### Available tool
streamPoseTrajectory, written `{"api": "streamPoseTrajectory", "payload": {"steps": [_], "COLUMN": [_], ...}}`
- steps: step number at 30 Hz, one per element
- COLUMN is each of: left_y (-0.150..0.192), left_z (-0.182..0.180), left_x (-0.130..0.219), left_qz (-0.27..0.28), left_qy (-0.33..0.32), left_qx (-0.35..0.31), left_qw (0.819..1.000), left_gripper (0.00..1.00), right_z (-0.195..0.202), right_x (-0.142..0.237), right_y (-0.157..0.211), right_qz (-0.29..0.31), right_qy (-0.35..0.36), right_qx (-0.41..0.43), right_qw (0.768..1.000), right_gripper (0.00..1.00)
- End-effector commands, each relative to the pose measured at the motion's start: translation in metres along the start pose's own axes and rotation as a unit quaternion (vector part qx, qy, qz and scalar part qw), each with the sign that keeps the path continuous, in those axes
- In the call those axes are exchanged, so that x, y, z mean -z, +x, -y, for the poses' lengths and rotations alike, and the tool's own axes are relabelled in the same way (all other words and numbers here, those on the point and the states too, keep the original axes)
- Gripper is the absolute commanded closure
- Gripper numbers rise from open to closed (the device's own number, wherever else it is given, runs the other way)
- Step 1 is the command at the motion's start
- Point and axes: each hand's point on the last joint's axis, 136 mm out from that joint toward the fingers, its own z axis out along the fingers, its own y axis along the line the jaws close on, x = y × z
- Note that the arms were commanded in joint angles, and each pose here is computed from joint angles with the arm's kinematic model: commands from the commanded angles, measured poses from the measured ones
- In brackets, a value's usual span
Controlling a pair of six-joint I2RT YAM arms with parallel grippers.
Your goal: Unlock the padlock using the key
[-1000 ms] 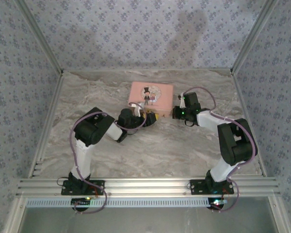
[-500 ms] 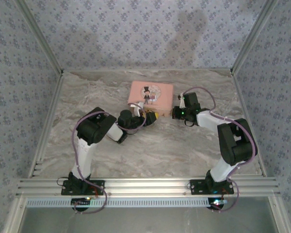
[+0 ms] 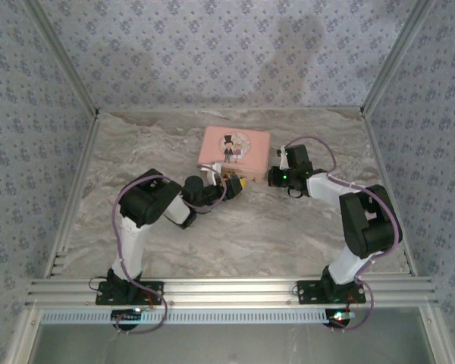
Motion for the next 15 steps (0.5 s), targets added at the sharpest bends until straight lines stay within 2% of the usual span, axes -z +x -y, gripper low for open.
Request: {"api": "streamPoseTrajectory", "payload": {"steps": [1, 15], "left_y": [0.001, 0.003], "left_z": [-0.014, -0.037], "left_x": [0.0, 0.007], "left_qz": [-0.001, -0.007], "left_qy": [-0.033, -0.053], "left_qx": [-0.001, 0.052], "left_qw": [0.999, 0.997], "left_gripper": [0.33, 0.61], "right_z": [-0.011, -0.01], "right_x": [-0.002, -0.003], "right_y": [-0.006, -0.002], "right_qz": [0.0, 0.0], "right_qy": [-0.016, -0.016], "right_qx": [0.015, 0.013], "right_qw": [1.0, 1.0], "right_gripper": [1.0, 1.0]}}
